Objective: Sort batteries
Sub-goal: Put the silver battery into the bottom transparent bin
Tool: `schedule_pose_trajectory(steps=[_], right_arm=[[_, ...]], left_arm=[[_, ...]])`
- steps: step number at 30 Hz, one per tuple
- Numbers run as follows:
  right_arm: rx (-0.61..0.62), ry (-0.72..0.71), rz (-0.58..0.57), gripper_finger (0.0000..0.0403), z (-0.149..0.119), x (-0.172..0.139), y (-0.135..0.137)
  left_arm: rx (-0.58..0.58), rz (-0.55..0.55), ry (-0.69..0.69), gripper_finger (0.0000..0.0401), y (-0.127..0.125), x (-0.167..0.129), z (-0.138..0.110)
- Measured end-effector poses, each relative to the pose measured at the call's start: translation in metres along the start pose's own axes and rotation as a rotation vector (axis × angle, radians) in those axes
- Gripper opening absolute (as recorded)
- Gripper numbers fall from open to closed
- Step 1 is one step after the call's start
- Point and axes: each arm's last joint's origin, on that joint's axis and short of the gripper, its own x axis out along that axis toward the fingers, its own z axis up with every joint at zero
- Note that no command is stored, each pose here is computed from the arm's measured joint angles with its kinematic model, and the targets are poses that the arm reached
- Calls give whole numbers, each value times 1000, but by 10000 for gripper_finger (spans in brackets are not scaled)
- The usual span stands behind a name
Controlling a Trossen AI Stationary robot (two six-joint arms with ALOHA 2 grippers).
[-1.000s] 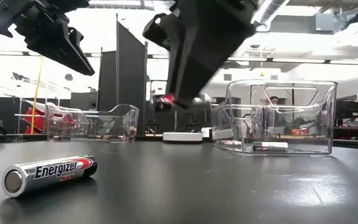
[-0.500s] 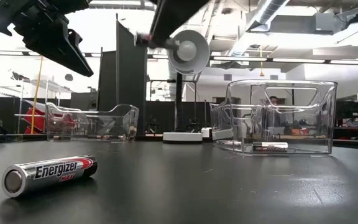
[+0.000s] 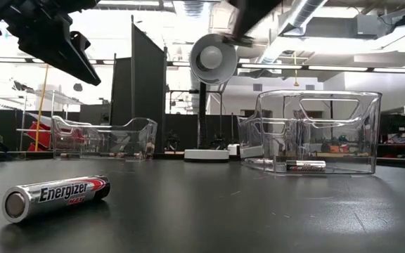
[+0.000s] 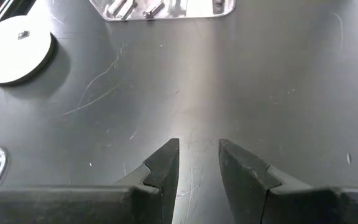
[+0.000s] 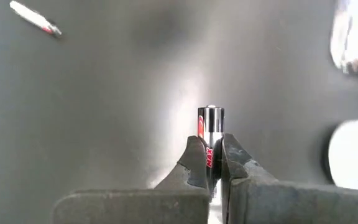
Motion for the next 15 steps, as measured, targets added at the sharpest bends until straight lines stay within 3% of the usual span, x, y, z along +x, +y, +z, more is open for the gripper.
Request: schedule_pose_trajectory(steps=[9, 15], right_arm=[[251, 58, -46, 3, -83, -29, -31], [332, 148, 75, 3, -120, -13, -42]], left_arm=[[-4, -25, 3, 107, -3, 0, 0], [16, -92, 16, 107, -11, 9, 0]])
